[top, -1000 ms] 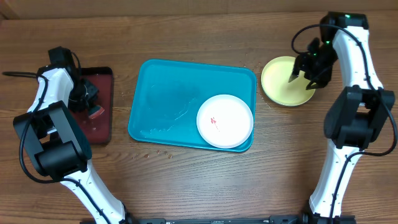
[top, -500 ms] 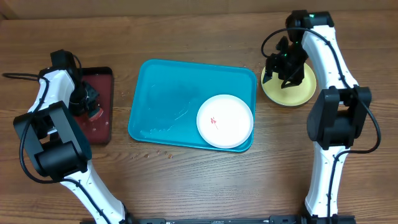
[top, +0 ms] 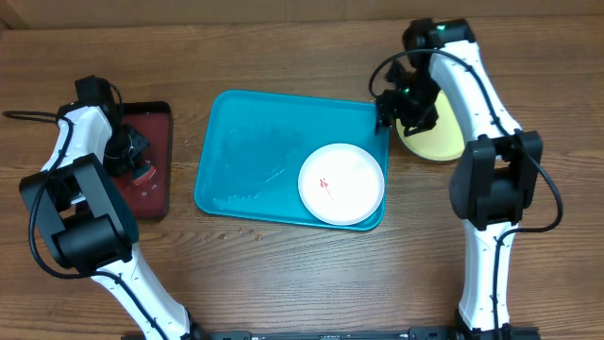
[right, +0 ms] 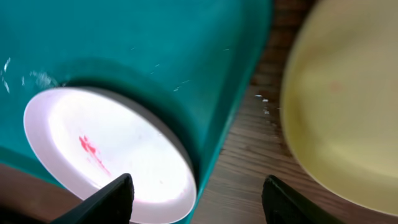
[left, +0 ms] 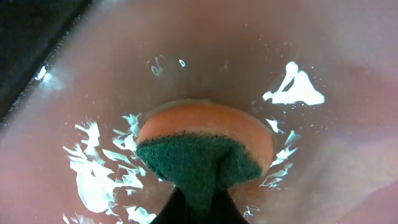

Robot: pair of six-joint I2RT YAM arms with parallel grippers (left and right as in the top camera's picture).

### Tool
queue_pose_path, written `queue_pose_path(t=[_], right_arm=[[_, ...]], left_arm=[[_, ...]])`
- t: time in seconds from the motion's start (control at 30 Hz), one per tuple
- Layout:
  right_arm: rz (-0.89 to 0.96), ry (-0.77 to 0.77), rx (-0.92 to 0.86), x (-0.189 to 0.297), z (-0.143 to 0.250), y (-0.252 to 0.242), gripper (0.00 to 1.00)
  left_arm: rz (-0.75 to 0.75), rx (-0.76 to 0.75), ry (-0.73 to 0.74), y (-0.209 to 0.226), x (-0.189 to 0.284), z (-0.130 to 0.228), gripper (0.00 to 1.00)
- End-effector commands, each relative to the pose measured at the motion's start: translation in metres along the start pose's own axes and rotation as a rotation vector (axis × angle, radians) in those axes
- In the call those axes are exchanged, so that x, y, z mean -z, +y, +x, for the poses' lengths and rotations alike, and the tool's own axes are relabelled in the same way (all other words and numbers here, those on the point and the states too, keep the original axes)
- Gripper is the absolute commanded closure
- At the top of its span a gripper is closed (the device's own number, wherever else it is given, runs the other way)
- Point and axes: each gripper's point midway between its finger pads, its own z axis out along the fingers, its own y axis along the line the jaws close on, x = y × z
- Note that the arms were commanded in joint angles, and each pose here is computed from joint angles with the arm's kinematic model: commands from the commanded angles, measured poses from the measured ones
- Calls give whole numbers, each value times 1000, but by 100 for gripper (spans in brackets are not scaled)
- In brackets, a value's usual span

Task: Clean dirty plates on tray and stack at the side
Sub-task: 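Release the yellow plate and move the right gripper to the white plate's edge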

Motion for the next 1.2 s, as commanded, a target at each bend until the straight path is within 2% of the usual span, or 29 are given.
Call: queue_pose_path(t=[0.0,0.03,0.07,0.23,0.3,0.33,0.37,0.4,0.43,0.47,0.6,0.63,0.73,0.8,0.97,1.17], right_arm=[[-10,-31,182,15,5,22,32],[-9,-20,219,13,7,26,32],[-9,-14,237,11,9,27,32],[-6,32,281,-5,18,37,32],[-4,44,288,-12,20,39,32],[-5,49,289,-16,20,39,32],[-3,54,292,-21,21,39,32],[3,58,293,-26,21,38,33],[4,61,293,-30,21,37,33],[4,66,293,-34,22,36,33],[3,87,288,-44,27,33,34],[3,92,287,-45,28,33,36],[3,101,283,-47,30,32,41],[3,102,275,-49,30,32,47],[15,112,248,-52,32,29,51],[15,124,249,-52,35,30,60]], left_arm=[[-8,19,-33,9,8,-11,58],[-9,22,-33,10,8,-11,17],[-9,23,-33,10,8,-12,9],[-12,23,-26,12,8,-10,5],[-9,24,-25,11,8,-10,7],[-9,24,-25,11,8,-10,21],[-10,24,-24,11,8,-10,48],[-11,24,-22,12,8,-9,71],[-11,23,-22,12,8,-9,86],[-12,23,-20,12,8,-9,96],[-13,23,-19,12,8,-9,94],[-12,23,-19,12,8,-9,80],[-9,24,-26,11,8,-10,26],[-6,26,-39,10,8,-13,12],[4,31,-56,8,8,-18,4],[5,31,-54,9,8,-18,2]])
